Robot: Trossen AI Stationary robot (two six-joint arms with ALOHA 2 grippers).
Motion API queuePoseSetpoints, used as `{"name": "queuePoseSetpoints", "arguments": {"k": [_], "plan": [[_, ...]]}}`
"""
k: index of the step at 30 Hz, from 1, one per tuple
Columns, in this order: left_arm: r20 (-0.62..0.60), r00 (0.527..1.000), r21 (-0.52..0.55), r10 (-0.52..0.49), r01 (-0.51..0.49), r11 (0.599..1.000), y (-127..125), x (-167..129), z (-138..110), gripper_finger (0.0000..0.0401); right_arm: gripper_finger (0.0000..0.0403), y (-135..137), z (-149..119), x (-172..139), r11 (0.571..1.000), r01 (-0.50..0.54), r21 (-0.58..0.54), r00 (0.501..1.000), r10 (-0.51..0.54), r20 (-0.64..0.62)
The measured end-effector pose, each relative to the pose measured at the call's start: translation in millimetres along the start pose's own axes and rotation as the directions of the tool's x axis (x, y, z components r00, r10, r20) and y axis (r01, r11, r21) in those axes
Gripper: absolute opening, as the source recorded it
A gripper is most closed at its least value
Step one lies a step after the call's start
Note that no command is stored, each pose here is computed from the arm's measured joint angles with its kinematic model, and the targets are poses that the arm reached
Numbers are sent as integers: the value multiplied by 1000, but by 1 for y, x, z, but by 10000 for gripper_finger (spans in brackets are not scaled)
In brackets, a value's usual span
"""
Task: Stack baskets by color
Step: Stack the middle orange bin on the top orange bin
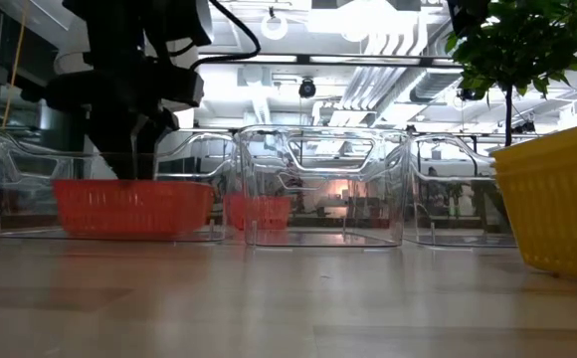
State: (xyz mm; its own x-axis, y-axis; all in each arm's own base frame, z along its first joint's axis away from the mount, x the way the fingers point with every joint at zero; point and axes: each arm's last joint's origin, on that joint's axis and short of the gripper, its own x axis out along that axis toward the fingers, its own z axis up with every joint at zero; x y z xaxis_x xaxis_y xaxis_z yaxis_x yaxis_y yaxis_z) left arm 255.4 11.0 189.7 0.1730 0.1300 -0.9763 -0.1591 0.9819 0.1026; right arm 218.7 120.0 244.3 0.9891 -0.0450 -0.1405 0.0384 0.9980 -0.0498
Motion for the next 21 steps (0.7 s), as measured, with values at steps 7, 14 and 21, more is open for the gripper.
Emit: {"name": "queuePoseSetpoints", "arguments": {"k": [7, 14, 21], "plan": [[0, 1000, 18, 1, -1, 1000, 1, -5, 1, 197, 0, 0, 0, 0, 1000, 0, -1, 1000, 0, 0], [41, 993, 8, -107, 106, 994, -1, -25, 14, 197, 0, 0, 0, 0, 1000, 0, -1, 1000, 0, 0], [42, 994, 8, -105, 105, 994, -1, -26, 15, 197, 0, 0, 0, 0, 1000, 0, -2, 1000, 0, -3]]}}
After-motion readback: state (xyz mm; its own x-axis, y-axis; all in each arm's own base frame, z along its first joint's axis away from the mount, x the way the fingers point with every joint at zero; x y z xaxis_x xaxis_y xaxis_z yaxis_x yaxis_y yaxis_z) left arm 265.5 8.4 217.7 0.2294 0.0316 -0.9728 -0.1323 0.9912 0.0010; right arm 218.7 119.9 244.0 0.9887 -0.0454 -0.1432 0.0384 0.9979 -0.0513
